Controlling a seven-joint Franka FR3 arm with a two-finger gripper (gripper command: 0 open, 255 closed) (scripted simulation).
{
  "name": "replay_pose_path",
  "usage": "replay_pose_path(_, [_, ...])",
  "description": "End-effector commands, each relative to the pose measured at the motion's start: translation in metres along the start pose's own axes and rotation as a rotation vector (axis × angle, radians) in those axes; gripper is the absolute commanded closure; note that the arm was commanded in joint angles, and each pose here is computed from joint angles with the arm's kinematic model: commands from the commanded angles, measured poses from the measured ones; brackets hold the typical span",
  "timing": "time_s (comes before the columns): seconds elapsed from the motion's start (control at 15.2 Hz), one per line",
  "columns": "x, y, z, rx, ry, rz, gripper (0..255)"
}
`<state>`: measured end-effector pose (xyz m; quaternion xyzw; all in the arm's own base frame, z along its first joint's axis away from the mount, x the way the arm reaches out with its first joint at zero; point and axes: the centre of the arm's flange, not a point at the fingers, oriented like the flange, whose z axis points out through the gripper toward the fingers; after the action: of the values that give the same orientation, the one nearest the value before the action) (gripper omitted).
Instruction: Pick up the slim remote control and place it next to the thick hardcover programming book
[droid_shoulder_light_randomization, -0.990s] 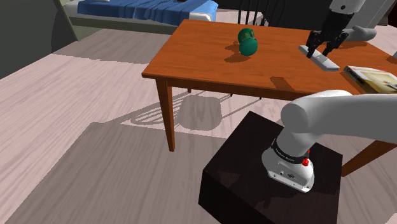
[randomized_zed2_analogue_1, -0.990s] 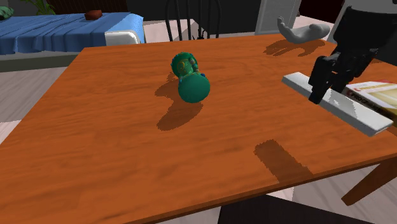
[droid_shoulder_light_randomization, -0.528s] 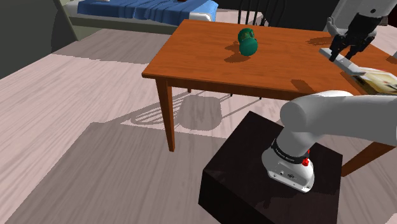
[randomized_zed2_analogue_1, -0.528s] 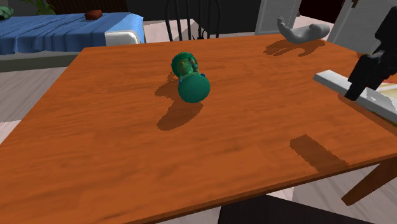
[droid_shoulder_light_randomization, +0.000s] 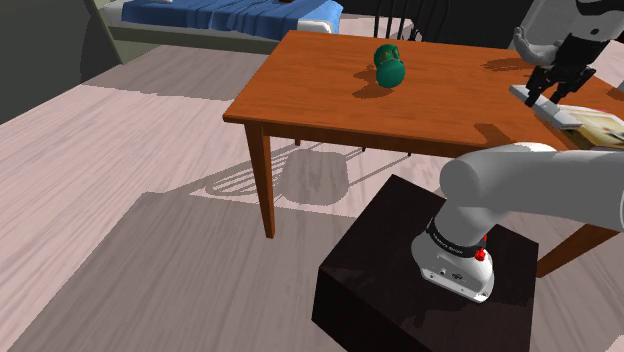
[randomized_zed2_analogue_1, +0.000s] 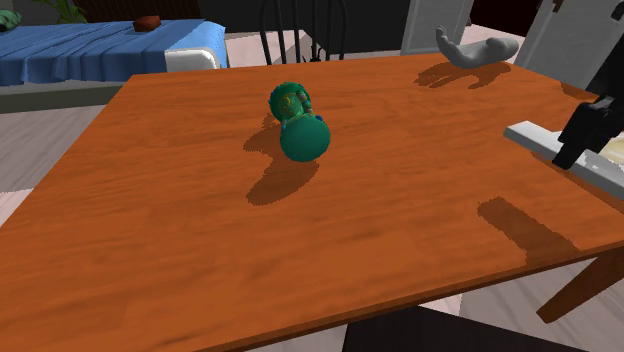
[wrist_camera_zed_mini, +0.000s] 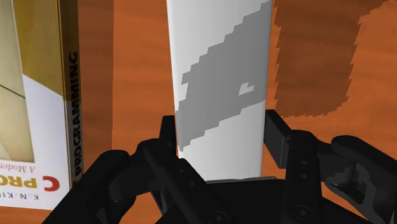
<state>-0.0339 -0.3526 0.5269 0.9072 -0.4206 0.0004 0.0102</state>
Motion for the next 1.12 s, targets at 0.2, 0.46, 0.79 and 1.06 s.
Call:
replay_pose_path(0.2, [0.0, -0.001, 0.027, 0.0, 0.0, 0.0, 255])
replay_pose_path(0.46, [0.0, -0.002, 0.048, 0.0, 0.0, 0.0, 255])
replay_pose_path(0.79, [0.0, -0.002, 0.062, 0.0, 0.0, 0.0, 255])
replay_pose_path(1.06, [0.0, -0.002, 0.062, 0.0, 0.0, 0.0, 255])
